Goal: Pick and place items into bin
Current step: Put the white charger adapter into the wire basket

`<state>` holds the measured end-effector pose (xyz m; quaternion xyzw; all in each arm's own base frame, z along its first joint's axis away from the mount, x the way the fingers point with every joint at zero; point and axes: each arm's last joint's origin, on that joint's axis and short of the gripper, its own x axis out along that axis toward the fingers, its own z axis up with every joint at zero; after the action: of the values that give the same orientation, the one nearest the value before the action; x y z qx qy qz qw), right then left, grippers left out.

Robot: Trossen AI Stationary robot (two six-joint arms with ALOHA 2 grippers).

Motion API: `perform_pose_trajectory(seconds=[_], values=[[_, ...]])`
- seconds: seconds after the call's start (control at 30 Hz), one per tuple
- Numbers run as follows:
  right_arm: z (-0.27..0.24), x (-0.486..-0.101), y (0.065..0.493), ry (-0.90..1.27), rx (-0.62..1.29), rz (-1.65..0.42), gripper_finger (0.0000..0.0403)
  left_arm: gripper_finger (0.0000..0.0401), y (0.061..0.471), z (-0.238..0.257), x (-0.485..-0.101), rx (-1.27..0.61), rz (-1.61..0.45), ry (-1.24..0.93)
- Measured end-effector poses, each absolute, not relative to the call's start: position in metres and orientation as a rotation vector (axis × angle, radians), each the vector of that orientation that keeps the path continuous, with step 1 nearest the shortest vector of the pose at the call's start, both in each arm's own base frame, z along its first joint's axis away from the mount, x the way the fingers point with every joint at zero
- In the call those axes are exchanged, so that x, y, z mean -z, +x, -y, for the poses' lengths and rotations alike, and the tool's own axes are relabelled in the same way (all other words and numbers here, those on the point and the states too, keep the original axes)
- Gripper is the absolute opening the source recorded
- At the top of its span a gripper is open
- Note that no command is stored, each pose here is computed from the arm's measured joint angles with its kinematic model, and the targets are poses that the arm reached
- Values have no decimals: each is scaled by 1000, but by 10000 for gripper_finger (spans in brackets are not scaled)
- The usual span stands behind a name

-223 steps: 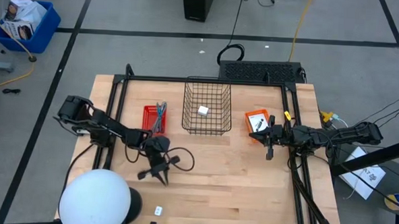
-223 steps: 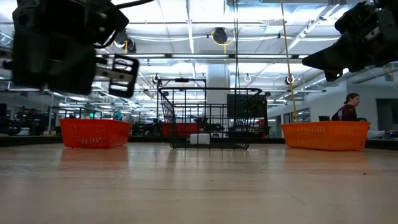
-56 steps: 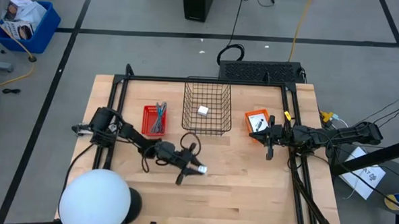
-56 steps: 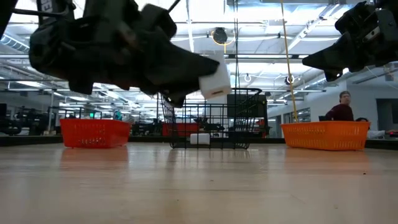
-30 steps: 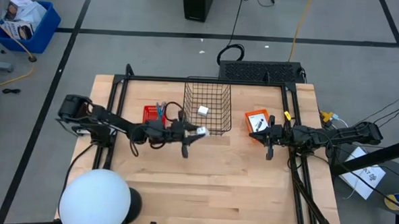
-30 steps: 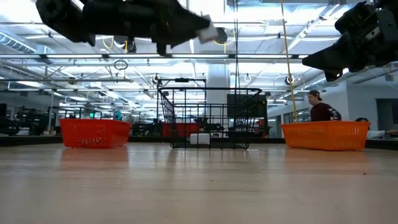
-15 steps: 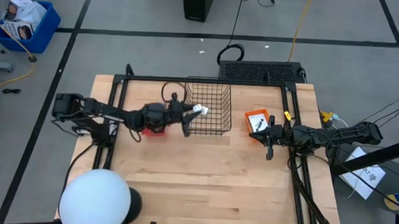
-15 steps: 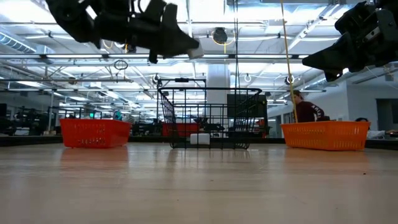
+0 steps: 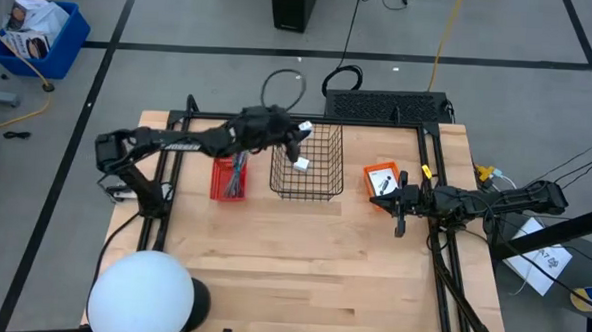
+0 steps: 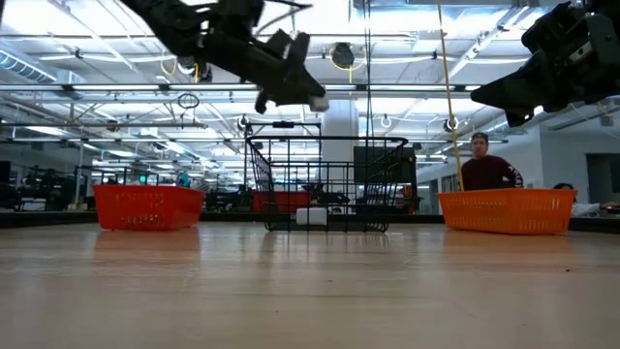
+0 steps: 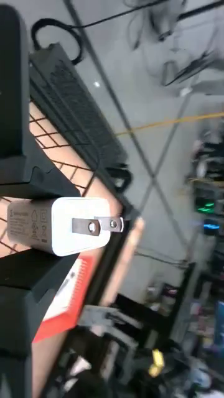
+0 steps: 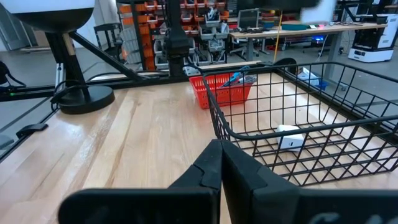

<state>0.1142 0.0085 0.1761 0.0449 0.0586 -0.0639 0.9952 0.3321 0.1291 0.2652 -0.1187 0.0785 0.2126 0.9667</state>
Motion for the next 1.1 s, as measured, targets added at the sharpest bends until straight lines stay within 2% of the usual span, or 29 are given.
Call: perform_pose_trajectory(seconds=[0.2,0.37,0.5,0.63,0.8,1.1], values=[[-8,-176,114,90,128,-117,0,113,355,-152,-269,-328,-397,-313],[-8,-176,114,90,128,-117,0,113,369,-165,-270,-323,-595,-367],[-8,-176,114,90,128,-117,0,113,382,-169,-259,-281,-700,-413],[-8,-176,114,90,128,-117,0,113,397,-172,-241,-197,-767,-454],[-8,-176,114,90,128,-117,0,113,405,-175,-215,-215,-867,-464],[-8,-176,114,90,128,-117,0,113,403,-174,-205,-224,-940,-444]])
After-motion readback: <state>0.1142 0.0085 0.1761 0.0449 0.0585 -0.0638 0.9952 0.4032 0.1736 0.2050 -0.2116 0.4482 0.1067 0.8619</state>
